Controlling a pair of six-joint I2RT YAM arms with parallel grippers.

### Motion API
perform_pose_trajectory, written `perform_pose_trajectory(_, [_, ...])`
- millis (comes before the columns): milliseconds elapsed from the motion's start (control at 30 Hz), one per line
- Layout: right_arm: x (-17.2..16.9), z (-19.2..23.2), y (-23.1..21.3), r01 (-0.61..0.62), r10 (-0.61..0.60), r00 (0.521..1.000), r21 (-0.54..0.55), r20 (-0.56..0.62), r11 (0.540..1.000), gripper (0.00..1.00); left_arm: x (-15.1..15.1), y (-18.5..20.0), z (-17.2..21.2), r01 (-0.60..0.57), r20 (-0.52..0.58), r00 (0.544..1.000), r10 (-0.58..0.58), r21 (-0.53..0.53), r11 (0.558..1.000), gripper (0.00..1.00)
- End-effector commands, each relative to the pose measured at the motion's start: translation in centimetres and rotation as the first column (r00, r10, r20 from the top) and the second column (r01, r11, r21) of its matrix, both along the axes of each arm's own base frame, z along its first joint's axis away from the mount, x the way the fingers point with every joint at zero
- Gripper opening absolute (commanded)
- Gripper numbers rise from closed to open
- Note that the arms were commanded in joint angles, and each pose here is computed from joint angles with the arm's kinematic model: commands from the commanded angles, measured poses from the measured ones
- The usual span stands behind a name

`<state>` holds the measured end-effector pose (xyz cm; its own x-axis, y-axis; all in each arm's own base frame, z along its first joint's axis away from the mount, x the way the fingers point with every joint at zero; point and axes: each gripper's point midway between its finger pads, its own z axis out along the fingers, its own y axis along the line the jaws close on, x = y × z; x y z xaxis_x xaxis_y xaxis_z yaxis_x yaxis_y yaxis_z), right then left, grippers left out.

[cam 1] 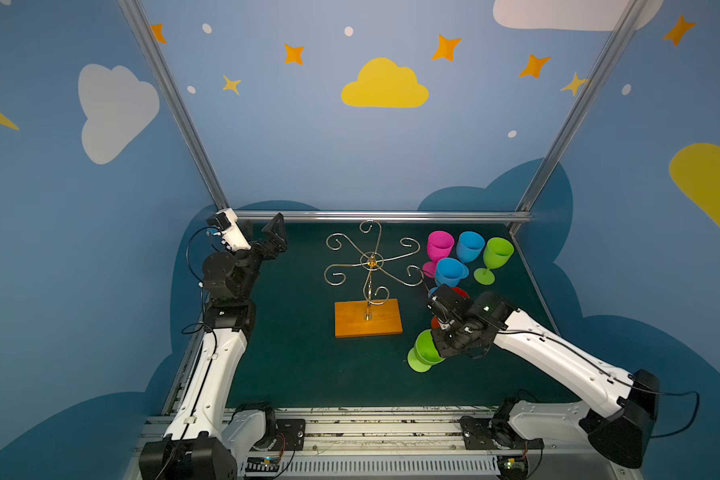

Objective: Take the wine glass off the wine glass rack

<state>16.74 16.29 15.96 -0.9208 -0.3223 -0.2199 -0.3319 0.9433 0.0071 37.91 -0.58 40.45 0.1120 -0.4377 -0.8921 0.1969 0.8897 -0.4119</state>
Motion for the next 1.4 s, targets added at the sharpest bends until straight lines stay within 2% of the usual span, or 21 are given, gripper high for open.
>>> perform_pose_trajectory(0, [0.4, 1.7, 0.8, -0.009, 0.005, 0.998, 0.082, 0.058, 0.997, 0.30, -0.4, 0.1, 0.8, -0.002, 0.032, 0.999, 0.002, -0.006, 1.000, 1.00])
perform_pose_trajectory(133, [0.8, 2.9, 0.8, -0.016, -0.001, 0.992, 0.132, 0.123, 0.991, 0.41, -0.6, 0.1, 0.8, 0.000, 0.035, 0.999, 0.001, -0.006, 1.000, 1.00])
perform_pose_trajectory(267, [1.3, 5.4, 0.7, -0.037, -0.013, 0.972, 0.207, 0.235, 0.978, 0.61, -0.7, 0.2, 0.8, -0.007, 0.035, 0.999, 0.007, 0.000, 1.000, 1.00])
perform_pose_trajectory(500, [2.2, 11.0, -2.9, -0.099, -0.063, 0.859, 0.287, 0.508, 0.953, 0.84, -1.1, -0.1, 0.9, 0.007, 0.034, 0.999, -0.007, 0.009, 1.000, 1.00])
perform_pose_trajectory(600, [3.3, 12.5, -4.7, -0.086, -0.104, 0.815, 0.297, 0.569, 0.951, 0.88, -1.0, -0.5, 0.6, 0.026, 0.016, 1.000, -0.026, 0.037, 0.999, 1.00])
perform_pose_trajectory(700, [5.4, 12.6, -6.4, -0.043, -0.157, 0.802, 0.318, 0.576, 0.947, 0.91, -0.8, -1.4, -0.5, 0.076, -0.053, 0.996, -0.072, 0.076, 0.994, 1.00])
perform_pose_trajectory(767, [7.0, 12.5, -7.5, -0.005, -0.217, 0.798, 0.367, 0.562, 0.930, 0.91, -0.9, -2.7, -1.5, 0.138, -0.077, 0.989, -0.127, 0.149, 0.979, 1.00])
perform_pose_trajectory(833, [8.8, 12.5, -8.8, 0.026, -0.288, 0.777, 0.428, 0.560, 0.903, 0.91, -0.7, -2.7, -3.0, 0.120, -0.110, 0.989, -0.101, 0.183, 0.976, 1.00])
perform_pose_trajectory(933, [11.6, 12.2, -11.3, 0.092, -0.394, 0.706, 0.476, 0.588, 0.875, 0.91, -0.8, -1.9, -5.6, 0.052, -0.142, 0.990, -0.020, 0.224, 0.973, 1.00])
perform_pose_trajectory(1100, [15.7, 9.9, -15.1, 0.205, -0.468, 0.554, 0.432, 0.689, 0.878, 0.91, -1.6, -0.9, -10.4, -0.001, -0.185, 0.981, 0.053, 0.271, 0.963, 1.00])
perform_pose_trajectory(1133, [16.2, 9.4, -15.7, 0.227, -0.471, 0.535, 0.418, 0.701, 0.880, 0.91, -1.6, -0.5, -11.6, -0.017, -0.207, 0.975, 0.079, 0.283, 0.959, 1.00])
perform_pose_trajectory(1367, [17.8, 4.0, -17.8, 0.328, -0.502, 0.505, 0.383, 0.702, 0.864, 0.91, -2.3, 1.5, -19.1, -0.099, -0.321, 0.927, 0.195, 0.293, 0.951, 1.00])
